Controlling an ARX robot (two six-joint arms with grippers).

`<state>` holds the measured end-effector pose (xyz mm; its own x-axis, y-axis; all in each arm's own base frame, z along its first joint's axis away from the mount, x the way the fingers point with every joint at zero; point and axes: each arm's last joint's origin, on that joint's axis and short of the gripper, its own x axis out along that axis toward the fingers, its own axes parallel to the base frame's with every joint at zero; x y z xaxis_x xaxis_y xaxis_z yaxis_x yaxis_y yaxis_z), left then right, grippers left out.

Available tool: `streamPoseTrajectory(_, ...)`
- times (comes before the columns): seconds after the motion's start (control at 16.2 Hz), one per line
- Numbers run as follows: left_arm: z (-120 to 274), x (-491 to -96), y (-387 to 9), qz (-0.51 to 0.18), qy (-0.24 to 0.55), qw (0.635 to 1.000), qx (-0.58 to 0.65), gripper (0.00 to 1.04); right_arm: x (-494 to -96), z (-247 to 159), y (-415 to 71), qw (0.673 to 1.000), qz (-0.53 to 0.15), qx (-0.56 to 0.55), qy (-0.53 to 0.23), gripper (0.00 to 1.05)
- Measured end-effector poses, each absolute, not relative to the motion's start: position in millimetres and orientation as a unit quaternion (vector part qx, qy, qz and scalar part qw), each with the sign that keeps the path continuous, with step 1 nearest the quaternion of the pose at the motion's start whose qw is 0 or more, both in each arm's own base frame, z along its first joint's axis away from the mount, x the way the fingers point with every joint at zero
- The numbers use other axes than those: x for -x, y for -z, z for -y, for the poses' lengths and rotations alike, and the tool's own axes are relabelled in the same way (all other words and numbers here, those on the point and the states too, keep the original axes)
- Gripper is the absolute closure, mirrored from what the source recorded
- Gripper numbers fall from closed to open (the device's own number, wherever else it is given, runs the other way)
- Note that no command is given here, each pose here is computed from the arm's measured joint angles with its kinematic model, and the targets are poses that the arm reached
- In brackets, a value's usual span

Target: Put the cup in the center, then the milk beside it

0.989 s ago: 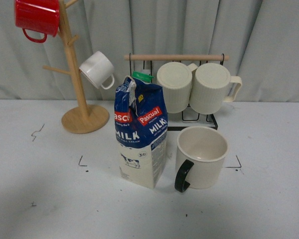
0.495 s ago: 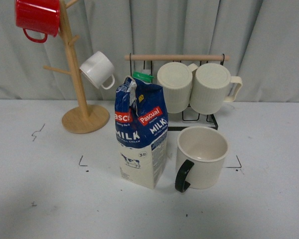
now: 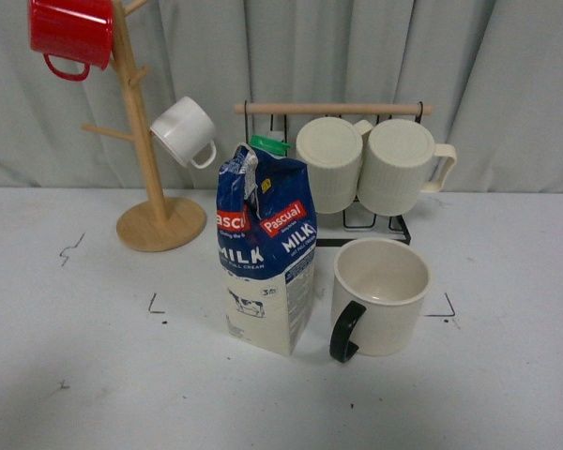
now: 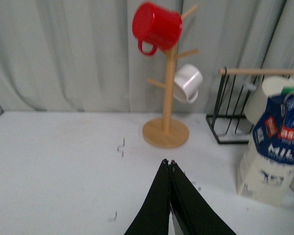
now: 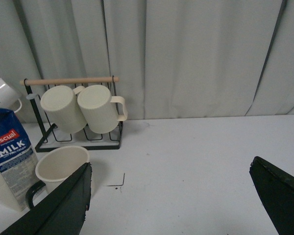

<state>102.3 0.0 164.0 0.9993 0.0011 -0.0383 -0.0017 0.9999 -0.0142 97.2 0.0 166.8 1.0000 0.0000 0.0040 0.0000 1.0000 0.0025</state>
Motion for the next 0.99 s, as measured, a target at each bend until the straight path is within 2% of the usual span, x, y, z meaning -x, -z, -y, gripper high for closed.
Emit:
streamPoseTrajectory(0.12, 0.0, -97.1, -169.5, 0.012, 0.0, 1.0, 0.007, 1.03, -97.2, 0.0, -166.8, 1.0, 0.002, -0.001, 0.0, 0.06)
streamPoseTrajectory(0.31, 0.0, -97.4, -166.5, 0.001, 0.0, 1.0, 0.007, 1.03, -97.3, 0.0, -166.8, 1.0, 0.002, -0.001, 0.0, 0.06)
streamPoseTrajectory(0.37, 0.0, -97.4, -166.5, 0.001, 0.0, 1.0, 0.007, 1.0, -97.2, 0.0, -166.8, 1.0, 0.002, -0.001, 0.0, 0.06)
streamPoseTrajectory(0.62, 0.0, -97.4, -166.5, 0.001, 0.0, 1.0, 0.007, 0.64, -97.2, 0.0, -166.8, 1.0, 0.002, -0.001, 0.0, 0.06)
streamPoseTrajectory(0.8, 0.0, -97.4, -166.5, 0.001, 0.0, 1.0, 0.007, 0.28, -97.2, 0.0, -166.8, 1.0, 0.002, -0.001, 0.0, 0.06)
streamPoseTrajectory(0.87, 0.0, -97.4, -166.5, 0.001, 0.0, 1.0, 0.007, 0.08, -97.2, 0.0, -166.8, 1.0, 0.002, -0.001, 0.0, 0.06)
streamPoseTrajectory(0.99, 0.0, -97.4, -166.4, 0.001, 0.0, 1.0, 0.007, 0.07, -97.2, 0.0, -166.8, 1.0, 0.002, -0.001, 0.0, 0.06)
